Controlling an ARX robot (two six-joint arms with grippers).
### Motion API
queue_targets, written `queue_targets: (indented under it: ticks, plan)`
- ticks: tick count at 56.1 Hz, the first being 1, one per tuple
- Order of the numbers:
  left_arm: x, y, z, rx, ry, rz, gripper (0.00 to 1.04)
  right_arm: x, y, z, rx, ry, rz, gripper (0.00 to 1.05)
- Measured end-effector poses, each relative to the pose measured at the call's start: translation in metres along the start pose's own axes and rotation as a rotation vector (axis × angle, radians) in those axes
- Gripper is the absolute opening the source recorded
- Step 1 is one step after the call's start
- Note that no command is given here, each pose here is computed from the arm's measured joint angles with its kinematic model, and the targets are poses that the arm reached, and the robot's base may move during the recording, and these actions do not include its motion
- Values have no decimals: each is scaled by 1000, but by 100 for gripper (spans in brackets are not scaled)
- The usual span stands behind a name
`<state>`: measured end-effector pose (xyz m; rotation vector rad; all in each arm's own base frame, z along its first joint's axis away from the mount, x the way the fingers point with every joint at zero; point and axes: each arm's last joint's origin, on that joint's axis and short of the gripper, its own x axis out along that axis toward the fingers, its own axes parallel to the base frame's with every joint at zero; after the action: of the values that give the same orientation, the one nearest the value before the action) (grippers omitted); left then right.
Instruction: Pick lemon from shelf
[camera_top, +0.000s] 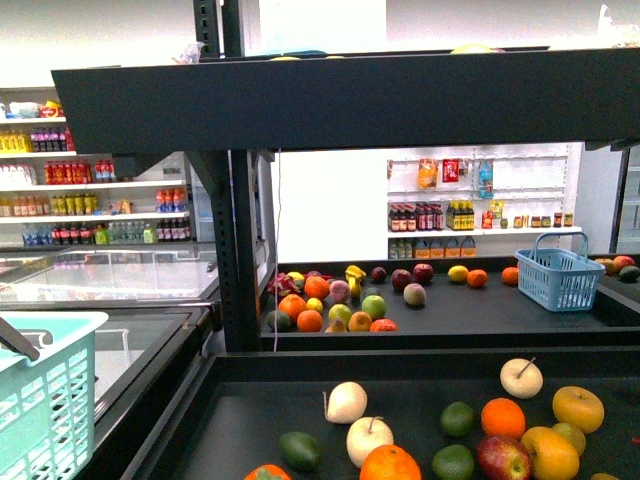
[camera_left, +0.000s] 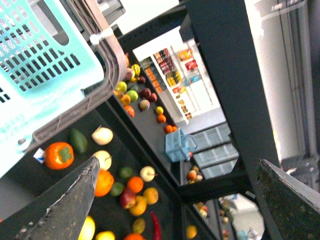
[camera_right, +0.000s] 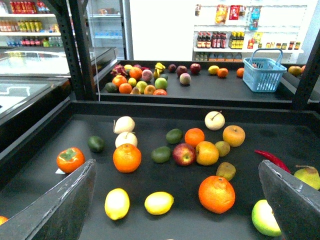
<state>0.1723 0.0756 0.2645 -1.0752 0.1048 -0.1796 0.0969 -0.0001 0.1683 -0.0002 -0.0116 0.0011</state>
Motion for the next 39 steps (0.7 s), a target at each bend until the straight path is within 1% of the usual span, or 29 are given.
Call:
queue_targets:
  ticks: [3,10,25,31,39]
  plan:
    - [10,4,14,-54,-24,-3,97,0,0,0,0,0,0,97]
    - [30,16,32,-161,-44,-3,97,0,0,0,0,0,0,97]
    - [75,44,65,-278,-88,42,97,0,0,0,0,0,0,97]
    - [90,49,72,-283,-88,51,97,0,0,0,0,0,0,97]
    - [108,52,74,-285,-70,56,97,0,0,0,0,0,0,97]
